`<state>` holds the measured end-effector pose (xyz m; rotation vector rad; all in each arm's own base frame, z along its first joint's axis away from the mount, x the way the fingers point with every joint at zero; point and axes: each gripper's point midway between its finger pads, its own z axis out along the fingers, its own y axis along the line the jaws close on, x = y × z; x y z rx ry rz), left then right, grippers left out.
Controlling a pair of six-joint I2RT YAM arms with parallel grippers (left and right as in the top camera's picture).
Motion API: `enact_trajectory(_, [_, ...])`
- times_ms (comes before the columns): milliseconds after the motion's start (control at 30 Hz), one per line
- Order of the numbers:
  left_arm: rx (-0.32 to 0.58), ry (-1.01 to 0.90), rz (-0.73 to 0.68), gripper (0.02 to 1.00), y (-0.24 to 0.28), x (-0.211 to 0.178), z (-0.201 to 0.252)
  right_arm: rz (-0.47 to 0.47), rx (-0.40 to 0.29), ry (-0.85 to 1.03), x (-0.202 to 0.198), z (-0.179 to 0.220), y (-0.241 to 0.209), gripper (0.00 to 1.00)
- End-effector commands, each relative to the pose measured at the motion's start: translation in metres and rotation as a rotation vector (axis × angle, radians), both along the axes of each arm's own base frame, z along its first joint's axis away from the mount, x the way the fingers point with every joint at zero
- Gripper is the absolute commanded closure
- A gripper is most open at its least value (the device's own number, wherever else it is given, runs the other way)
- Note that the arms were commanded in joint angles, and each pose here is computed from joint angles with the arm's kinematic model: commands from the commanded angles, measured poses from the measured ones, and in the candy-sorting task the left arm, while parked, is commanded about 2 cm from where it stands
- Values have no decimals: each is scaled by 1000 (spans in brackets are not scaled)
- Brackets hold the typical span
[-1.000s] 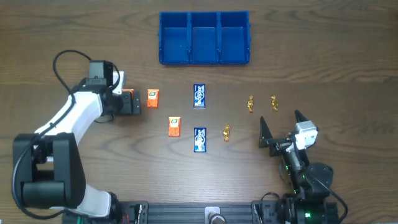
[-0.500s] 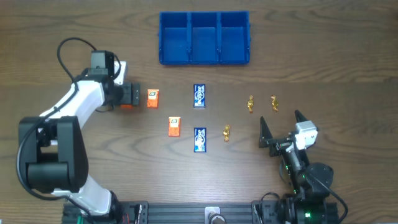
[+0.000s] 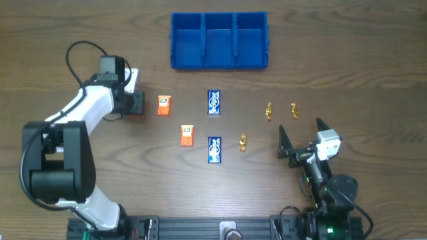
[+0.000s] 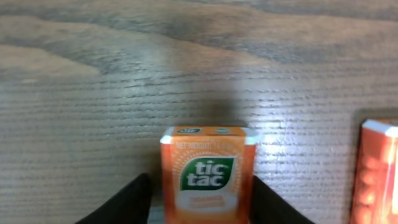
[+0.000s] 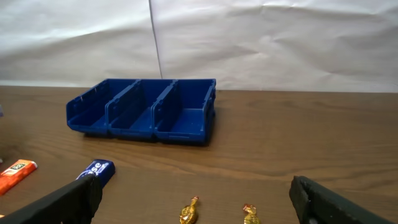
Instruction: Sort Candies Into Trays
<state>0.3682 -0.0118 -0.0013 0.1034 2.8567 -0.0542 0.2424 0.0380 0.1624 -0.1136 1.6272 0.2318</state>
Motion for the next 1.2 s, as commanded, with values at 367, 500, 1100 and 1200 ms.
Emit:
enact_trajectory(367, [-63, -251, 74, 689, -46, 46, 145, 13, 8, -1, -1, 0, 3, 3])
enact_trajectory(500, [-17, -412, 102, 682, -90, 78, 236, 13, 8, -1, -1, 0, 3, 3])
enact_trajectory(1100, [-60, -271, 143, 660, -171, 177, 135, 13, 8, -1, -1, 0, 3, 3])
enact_trajectory(1200, [-58, -271, 155, 660, -165, 180, 135, 13, 8, -1, -1, 0, 3, 3])
